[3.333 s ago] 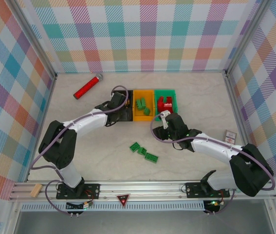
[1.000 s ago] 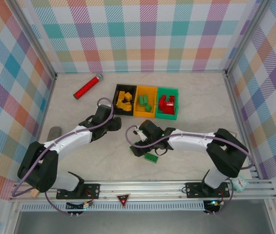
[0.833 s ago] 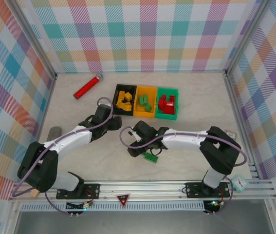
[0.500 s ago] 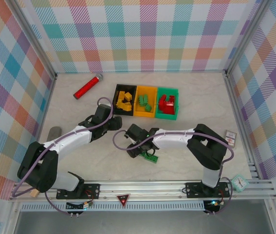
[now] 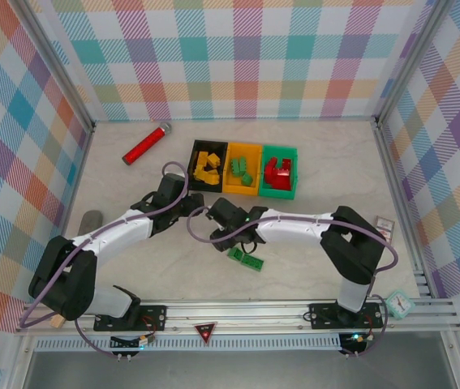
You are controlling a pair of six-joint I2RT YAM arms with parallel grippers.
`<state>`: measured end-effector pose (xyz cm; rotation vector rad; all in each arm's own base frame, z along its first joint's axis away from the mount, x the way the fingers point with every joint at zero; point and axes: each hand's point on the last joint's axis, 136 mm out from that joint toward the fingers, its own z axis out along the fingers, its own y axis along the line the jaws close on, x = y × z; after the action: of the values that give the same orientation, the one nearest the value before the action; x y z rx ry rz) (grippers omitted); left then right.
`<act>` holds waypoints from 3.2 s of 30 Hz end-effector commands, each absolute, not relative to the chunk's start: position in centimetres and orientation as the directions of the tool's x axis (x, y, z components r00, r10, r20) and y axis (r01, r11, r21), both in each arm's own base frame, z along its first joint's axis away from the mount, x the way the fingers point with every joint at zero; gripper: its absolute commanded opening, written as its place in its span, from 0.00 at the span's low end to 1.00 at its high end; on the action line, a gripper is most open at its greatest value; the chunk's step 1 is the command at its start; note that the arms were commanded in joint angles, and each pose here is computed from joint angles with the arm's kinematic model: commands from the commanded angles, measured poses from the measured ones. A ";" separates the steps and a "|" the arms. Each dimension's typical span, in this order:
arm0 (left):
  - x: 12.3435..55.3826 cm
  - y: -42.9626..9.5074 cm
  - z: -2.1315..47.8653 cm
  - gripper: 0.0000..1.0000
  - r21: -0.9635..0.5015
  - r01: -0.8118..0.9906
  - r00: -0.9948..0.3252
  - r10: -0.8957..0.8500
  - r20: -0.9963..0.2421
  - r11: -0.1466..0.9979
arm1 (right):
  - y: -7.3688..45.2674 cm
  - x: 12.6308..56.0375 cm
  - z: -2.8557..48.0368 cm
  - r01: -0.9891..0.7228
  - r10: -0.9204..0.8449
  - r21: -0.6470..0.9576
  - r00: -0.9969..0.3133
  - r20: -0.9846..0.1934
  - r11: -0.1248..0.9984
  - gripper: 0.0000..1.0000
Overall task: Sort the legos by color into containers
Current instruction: Pick up the lego from the bottom-center of the table, then place the lego in the container, then pick up the lego from the bottom-center of the table.
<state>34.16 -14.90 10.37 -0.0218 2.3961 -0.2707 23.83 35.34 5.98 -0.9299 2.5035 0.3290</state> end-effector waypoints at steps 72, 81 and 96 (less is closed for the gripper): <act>33.4 -17.4 11.2 0.72 -0.314 0.191 -0.750 -0.068 -0.658 0.930 | 25.7 15.0 3.4 -0.679 -0.655 0.067 -0.726 -0.212 0.731 0.66; 33.4 -17.5 11.1 0.72 -0.318 0.194 -0.753 -0.067 -0.655 0.928 | 25.8 15.1 2.7 -0.679 -0.656 0.059 -0.726 -0.207 0.732 0.61; 33.4 -17.5 11.0 0.72 -0.317 0.192 -0.754 -0.067 -0.653 0.929 | 26.3 15.6 3.3 -0.678 -0.647 0.063 -0.722 -0.244 0.733 0.34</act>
<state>32.91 -17.79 10.74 0.0863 2.3937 -0.4934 15.07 25.47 2.01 -1.0853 2.7735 0.1870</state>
